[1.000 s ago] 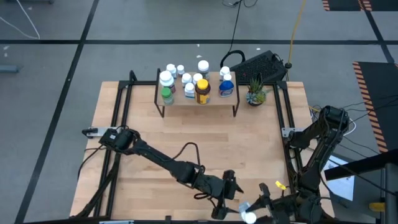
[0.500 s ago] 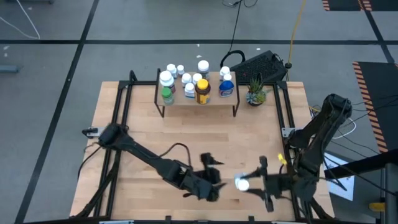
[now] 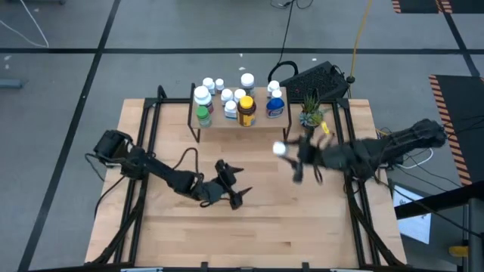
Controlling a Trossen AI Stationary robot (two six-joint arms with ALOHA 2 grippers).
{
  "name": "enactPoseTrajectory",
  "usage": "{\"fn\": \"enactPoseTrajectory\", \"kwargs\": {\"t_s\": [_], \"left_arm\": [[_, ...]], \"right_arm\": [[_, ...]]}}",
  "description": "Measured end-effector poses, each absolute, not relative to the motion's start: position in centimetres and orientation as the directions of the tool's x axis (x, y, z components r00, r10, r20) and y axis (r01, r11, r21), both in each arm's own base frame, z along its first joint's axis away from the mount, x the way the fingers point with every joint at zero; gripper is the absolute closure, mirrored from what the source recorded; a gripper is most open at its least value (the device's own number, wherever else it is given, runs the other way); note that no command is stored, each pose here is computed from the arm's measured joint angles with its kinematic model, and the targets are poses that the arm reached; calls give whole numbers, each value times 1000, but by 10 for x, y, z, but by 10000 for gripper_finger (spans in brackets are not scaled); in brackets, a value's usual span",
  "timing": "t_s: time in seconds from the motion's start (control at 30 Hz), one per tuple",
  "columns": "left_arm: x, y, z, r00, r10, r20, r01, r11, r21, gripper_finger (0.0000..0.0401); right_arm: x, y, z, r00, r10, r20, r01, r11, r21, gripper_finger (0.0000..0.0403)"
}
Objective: Pick and place medicine bottles onto shelf by color
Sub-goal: Put the white pill bottle on the shelf
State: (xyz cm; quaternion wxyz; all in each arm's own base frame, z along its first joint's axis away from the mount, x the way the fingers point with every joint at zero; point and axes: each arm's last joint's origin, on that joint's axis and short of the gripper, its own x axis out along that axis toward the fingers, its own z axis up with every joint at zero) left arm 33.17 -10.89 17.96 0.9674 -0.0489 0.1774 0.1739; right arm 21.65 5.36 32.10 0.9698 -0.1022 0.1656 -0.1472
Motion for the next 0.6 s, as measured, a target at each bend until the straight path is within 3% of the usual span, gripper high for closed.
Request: {"fn": "enactPoseTrajectory", "kwargs": {"t_s": [0.27,0.6], "left_arm": [[341,-93,162,884,355,-305,-389,920,-56,25],[348,-89,161,909,310,-279,-337,940,-55,25]], "right_arm": [[230,-38,318,907,-290,-305,234,950,-208,228],[222,-99,269,943,-224,-248,185,968,-171,228]]}}
